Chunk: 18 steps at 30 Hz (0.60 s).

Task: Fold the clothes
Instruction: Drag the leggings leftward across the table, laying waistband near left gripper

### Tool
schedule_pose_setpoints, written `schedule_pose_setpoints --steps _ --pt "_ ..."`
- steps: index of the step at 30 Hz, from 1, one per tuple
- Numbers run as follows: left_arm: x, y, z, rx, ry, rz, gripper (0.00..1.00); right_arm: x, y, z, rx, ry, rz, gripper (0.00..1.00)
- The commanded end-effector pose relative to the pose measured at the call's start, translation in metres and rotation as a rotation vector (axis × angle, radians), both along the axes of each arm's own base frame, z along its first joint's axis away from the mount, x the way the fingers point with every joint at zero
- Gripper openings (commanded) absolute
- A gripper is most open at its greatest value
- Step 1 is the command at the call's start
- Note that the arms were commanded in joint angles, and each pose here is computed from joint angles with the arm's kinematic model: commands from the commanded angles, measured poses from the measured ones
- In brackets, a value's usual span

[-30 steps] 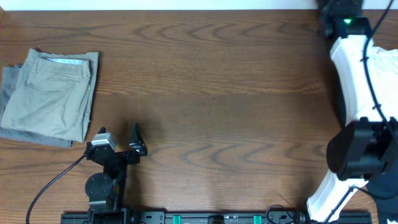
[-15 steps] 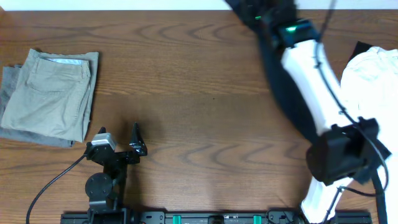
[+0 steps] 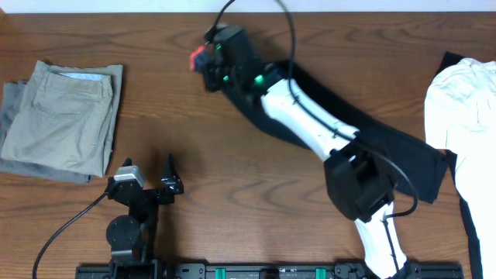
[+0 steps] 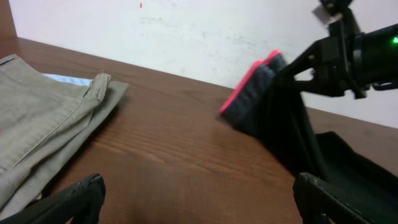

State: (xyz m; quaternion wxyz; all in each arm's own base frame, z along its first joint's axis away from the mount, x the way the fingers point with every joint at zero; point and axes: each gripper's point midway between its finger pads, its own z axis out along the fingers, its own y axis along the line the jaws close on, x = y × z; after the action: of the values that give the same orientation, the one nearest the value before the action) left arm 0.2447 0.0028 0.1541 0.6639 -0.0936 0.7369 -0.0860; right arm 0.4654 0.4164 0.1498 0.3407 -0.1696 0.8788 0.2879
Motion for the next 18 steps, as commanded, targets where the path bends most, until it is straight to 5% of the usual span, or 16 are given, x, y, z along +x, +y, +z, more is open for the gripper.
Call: schedule_pose_setpoints --steps 1,18 --pt "-0.001 -0.003 -0.015 0.007 0.042 -0.016 0.98 -0.032 0.036 0.014 0.091 0.057 0.068 0.01" --pt "-0.001 -0.003 -0.015 0.006 0.042 -0.016 0.98 -0.145 0.106 0.002 0.109 0.247 0.269 0.09"
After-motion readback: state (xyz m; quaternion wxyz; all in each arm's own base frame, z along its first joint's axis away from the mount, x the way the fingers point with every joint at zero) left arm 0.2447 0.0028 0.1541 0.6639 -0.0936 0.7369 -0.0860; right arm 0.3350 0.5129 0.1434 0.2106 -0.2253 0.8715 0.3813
